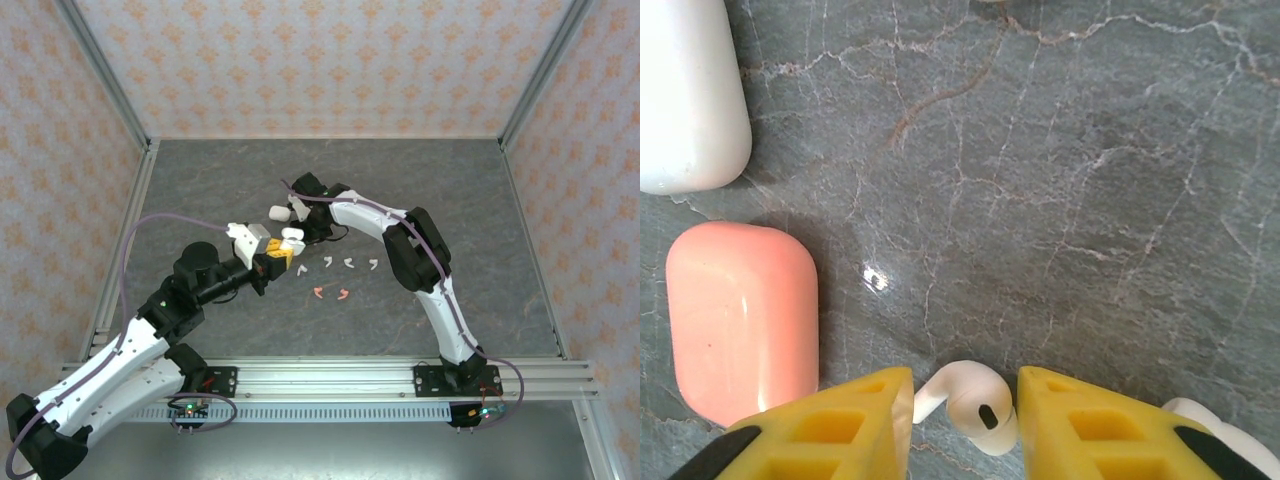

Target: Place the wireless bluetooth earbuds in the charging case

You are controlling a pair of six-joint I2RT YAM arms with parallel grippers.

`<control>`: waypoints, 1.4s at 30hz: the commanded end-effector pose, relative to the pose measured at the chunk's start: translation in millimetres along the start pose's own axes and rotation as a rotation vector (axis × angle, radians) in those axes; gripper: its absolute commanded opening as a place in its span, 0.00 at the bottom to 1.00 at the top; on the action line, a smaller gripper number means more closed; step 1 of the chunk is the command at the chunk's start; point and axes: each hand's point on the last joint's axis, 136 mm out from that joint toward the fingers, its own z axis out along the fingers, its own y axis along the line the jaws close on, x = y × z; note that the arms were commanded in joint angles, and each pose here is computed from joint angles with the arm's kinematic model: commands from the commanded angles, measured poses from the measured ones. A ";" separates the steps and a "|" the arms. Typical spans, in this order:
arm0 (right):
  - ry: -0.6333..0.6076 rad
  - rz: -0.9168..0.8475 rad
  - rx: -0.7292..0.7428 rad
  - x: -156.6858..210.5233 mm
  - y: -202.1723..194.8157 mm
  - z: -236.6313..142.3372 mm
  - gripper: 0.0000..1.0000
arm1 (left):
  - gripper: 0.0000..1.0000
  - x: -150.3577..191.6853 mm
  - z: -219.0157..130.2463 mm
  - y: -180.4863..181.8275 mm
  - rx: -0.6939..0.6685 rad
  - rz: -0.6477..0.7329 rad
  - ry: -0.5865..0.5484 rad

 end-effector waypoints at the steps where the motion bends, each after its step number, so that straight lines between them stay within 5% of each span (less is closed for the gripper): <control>1: 0.048 -0.004 0.022 12.7 -5.5 10.3 0.31 | 0.00 -7.2 -0.9 -2.7 0.001 0.012 -0.018; 18: -0.038 -0.033 0.019 2.0 1.2 -10.3 0.18 | 0.00 -6.4 -0.4 -1.2 -0.006 0.004 -0.015; 27: -0.304 -0.062 0.065 -11.9 1.6 -103.8 0.16 | 0.00 -11.7 2.0 -3.0 0.008 -0.025 -0.045; 42: -0.785 -0.273 0.118 18.6 21.7 -282.5 0.16 | 0.00 -29.1 28.2 -7.7 0.082 -0.112 -0.125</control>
